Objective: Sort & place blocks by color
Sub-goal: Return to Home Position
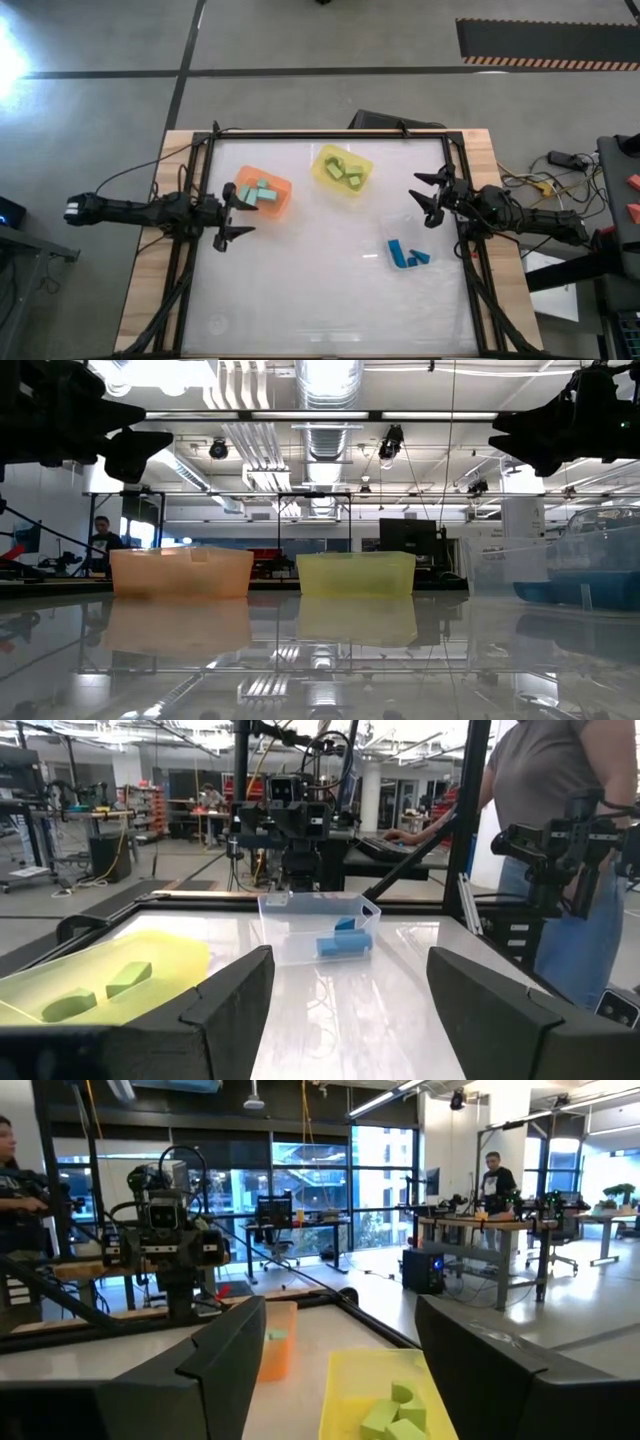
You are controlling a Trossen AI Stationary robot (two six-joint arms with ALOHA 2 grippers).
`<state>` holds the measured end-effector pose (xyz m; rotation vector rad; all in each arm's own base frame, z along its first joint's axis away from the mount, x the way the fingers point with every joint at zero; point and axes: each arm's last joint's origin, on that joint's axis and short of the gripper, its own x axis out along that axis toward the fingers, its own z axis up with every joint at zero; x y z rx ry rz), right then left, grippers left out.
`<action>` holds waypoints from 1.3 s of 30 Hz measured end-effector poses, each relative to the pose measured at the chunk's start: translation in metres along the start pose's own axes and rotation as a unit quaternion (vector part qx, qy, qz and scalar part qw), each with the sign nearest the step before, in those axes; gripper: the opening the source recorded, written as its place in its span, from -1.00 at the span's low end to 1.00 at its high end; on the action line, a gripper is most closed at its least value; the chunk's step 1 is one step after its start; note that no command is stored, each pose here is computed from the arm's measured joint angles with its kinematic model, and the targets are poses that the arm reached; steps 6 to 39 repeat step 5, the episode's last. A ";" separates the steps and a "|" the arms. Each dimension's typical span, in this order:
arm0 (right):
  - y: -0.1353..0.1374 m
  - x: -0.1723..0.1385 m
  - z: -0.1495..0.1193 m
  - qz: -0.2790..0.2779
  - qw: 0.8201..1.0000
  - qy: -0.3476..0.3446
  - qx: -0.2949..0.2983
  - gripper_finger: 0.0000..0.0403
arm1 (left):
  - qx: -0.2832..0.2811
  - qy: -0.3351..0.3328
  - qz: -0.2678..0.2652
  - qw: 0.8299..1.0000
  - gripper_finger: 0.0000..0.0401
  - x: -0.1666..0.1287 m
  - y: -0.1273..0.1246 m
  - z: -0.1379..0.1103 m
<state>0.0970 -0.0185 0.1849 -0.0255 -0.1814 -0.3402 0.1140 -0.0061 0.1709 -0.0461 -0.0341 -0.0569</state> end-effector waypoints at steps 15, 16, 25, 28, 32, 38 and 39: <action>0.000 0.000 0.000 0.000 1.000 0.000 0.000 0.23 | 0.000 0.007 0.000 1.000 0.24 0.001 0.000 -0.001; 0.000 0.000 0.000 0.000 1.000 0.000 0.000 0.23 | 0.000 0.007 0.000 1.000 0.24 0.001 0.000 -0.001; 0.000 0.000 0.000 0.000 1.000 0.000 0.000 0.23 | 0.000 0.007 0.000 1.000 0.24 0.001 0.000 -0.001; 0.000 0.000 0.000 0.000 1.000 0.000 0.000 0.23 | 0.000 0.007 0.000 1.000 0.24 0.001 0.000 -0.001; 0.000 0.000 0.000 0.000 1.000 0.000 0.000 0.23 | 0.000 0.007 0.000 1.000 0.24 0.001 0.000 -0.001; 0.000 0.000 0.000 0.000 1.000 0.000 0.000 0.23 | 0.000 0.007 0.000 1.000 0.24 0.001 0.000 -0.001; 0.000 0.000 0.000 0.000 1.000 0.000 0.000 0.23 | 0.000 0.007 0.000 1.000 0.24 0.001 0.000 -0.001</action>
